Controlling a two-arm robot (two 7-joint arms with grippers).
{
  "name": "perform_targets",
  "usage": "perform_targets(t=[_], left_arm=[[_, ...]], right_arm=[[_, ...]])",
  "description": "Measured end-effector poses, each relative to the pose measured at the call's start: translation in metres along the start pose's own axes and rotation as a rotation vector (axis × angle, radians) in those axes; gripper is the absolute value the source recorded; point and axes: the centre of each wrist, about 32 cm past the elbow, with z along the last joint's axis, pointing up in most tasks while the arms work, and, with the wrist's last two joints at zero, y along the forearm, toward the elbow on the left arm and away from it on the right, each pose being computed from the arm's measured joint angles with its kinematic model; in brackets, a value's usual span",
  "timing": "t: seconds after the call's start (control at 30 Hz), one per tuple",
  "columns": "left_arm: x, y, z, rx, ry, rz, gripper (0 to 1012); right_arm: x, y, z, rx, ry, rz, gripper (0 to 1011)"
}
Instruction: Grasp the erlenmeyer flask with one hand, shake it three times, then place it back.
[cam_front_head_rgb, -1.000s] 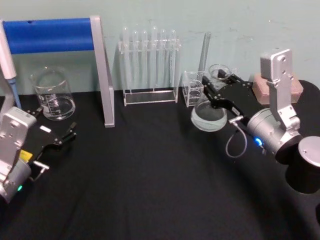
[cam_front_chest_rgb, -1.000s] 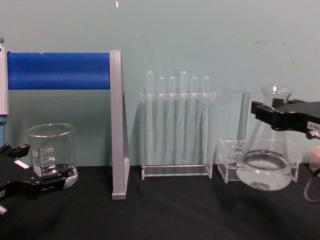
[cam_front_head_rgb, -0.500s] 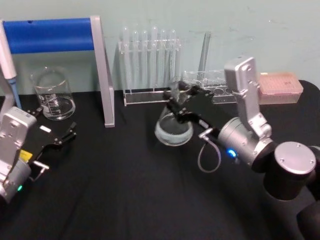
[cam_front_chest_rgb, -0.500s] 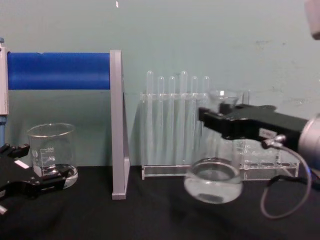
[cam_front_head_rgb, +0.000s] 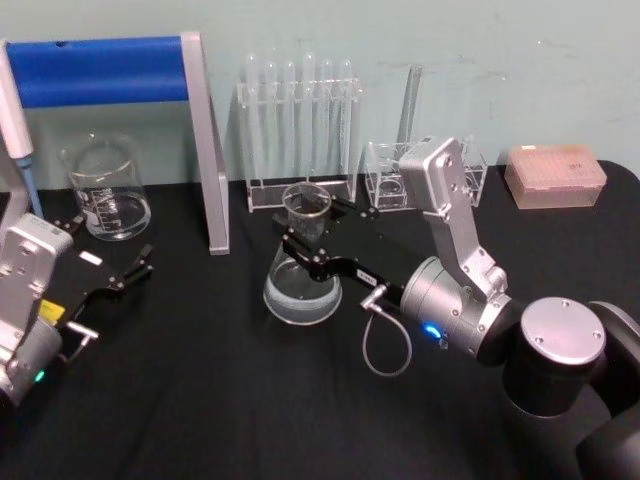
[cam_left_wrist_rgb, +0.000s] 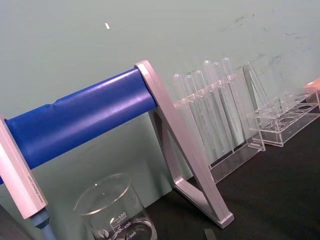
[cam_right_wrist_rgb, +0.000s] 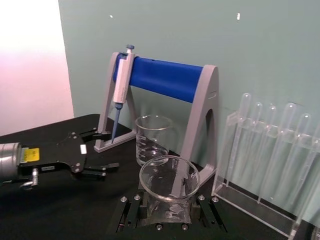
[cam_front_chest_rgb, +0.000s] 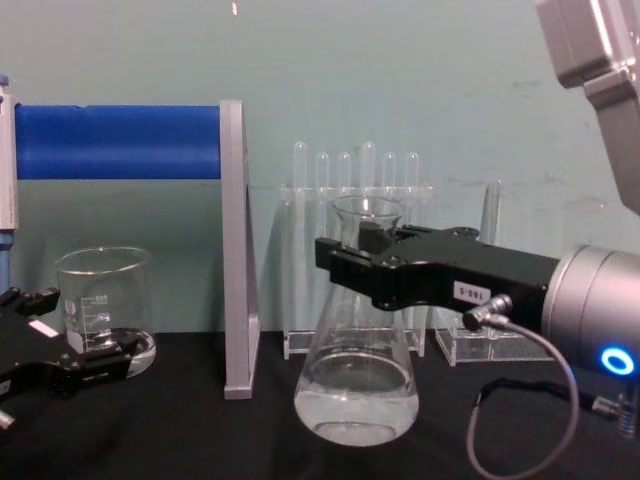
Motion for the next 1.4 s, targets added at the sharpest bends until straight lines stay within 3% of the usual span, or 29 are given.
perform_targets(t=[0.27, 0.53, 1.0, 1.4], left_arm=[[0.0000, 0.0000, 0.0000, 0.000, 0.000, 0.000, 1001], [0.0000, 0.0000, 0.0000, 0.000, 0.000, 0.000, 1001], [0.0000, 0.0000, 0.0000, 0.000, 0.000, 0.000, 1001], [0.0000, 0.0000, 0.0000, 0.000, 0.000, 0.000, 1001]], right_arm=[[0.000, 0.000, -0.001, 0.000, -0.002, 0.004, 449], [0.016, -0.006, 0.000, 0.003, -0.006, -0.082, 449], [0.051, -0.026, 0.000, 0.013, -0.001, -0.300, 449], [0.063, -0.033, -0.001, 0.012, 0.003, -0.380, 449]])
